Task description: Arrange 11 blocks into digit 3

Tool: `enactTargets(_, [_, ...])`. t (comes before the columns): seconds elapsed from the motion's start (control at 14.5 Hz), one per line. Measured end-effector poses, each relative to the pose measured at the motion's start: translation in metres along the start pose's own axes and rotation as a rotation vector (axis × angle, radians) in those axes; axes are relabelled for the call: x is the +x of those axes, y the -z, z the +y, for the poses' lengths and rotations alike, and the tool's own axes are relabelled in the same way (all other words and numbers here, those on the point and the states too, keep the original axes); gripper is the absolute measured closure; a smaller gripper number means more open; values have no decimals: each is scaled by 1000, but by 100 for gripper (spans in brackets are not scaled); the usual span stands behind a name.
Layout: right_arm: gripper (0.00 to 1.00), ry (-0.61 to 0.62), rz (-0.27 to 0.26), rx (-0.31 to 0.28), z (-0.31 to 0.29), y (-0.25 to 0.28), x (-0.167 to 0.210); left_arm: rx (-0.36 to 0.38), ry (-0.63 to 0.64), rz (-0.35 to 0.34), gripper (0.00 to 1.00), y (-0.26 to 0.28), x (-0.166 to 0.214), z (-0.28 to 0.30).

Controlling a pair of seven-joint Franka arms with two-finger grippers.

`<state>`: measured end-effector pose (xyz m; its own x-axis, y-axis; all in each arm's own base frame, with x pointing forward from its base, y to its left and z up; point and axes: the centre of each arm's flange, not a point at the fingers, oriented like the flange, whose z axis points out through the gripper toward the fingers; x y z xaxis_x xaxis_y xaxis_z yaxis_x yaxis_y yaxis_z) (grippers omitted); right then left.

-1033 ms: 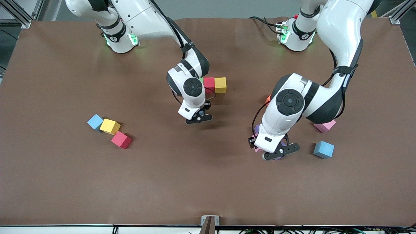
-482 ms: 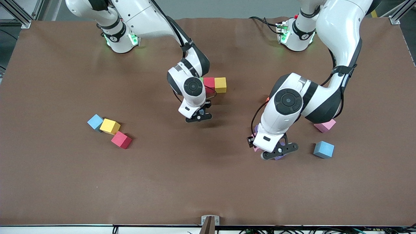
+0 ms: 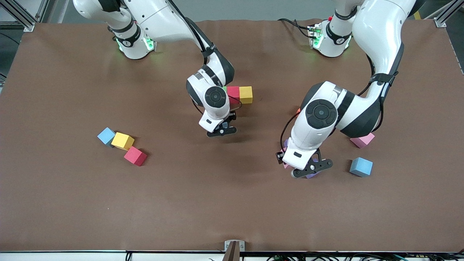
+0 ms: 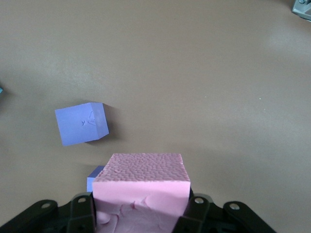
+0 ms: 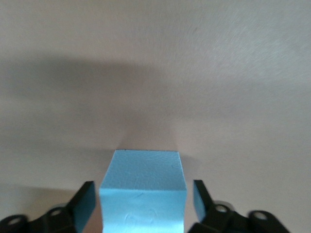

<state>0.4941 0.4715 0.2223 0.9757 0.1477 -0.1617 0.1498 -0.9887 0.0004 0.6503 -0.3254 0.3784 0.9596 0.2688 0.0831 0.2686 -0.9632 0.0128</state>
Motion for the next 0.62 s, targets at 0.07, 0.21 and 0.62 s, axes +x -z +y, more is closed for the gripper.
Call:
enactTargets(0.07, [0,-10,-10,2,4,21,9,0,-1,0,43,0,-1,1])
enactTargets(0.21, [0,-45,-31,10,24,67,30,1,-3,-1,43,-1,-2,1])
enactTargets(0.62, [0,-6,-22,59,173,130,96,18,19,-25,43,-17,-9,3])
